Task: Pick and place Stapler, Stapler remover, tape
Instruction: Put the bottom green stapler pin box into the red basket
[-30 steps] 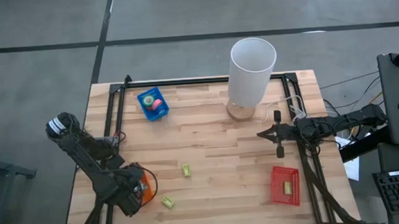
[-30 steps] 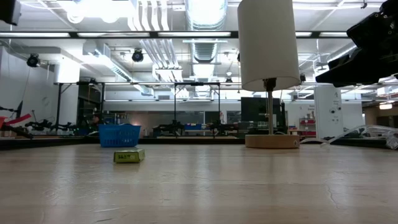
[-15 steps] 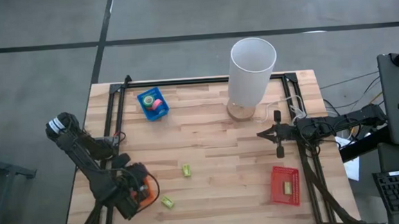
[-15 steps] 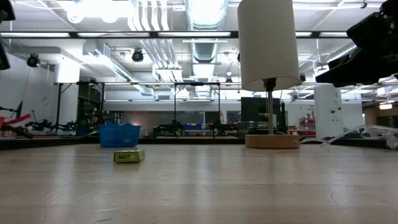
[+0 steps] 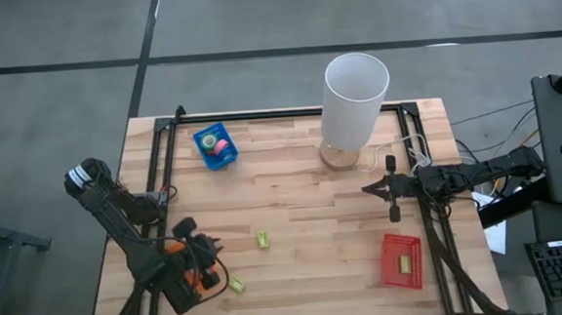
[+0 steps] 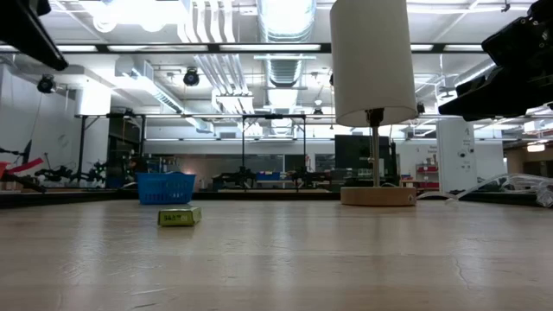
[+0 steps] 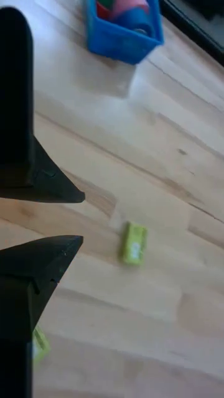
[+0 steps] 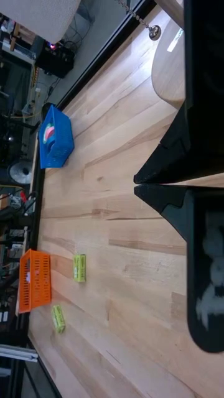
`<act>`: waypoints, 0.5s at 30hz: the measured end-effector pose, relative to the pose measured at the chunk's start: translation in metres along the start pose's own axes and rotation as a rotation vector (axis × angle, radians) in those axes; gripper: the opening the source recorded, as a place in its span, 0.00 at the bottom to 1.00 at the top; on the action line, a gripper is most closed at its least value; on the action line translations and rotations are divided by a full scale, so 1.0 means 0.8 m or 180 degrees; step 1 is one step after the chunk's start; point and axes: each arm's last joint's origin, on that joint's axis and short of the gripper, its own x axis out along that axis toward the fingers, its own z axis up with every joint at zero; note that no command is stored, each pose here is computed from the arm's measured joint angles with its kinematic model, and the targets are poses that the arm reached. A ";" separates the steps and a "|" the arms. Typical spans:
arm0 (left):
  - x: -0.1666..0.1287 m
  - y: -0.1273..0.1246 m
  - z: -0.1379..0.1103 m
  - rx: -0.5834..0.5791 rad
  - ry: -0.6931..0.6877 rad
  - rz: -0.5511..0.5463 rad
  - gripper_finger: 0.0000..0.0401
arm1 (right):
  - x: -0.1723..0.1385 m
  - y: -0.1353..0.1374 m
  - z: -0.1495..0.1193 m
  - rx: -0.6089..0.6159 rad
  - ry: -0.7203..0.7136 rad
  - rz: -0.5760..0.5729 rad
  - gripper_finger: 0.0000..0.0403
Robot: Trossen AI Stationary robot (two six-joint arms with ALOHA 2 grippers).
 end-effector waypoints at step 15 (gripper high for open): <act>0.000 -0.030 0.019 0.0105 -0.0604 -0.0465 0.24 | 0.000 0.000 0.000 -0.0001 0.0000 0.0000 0.02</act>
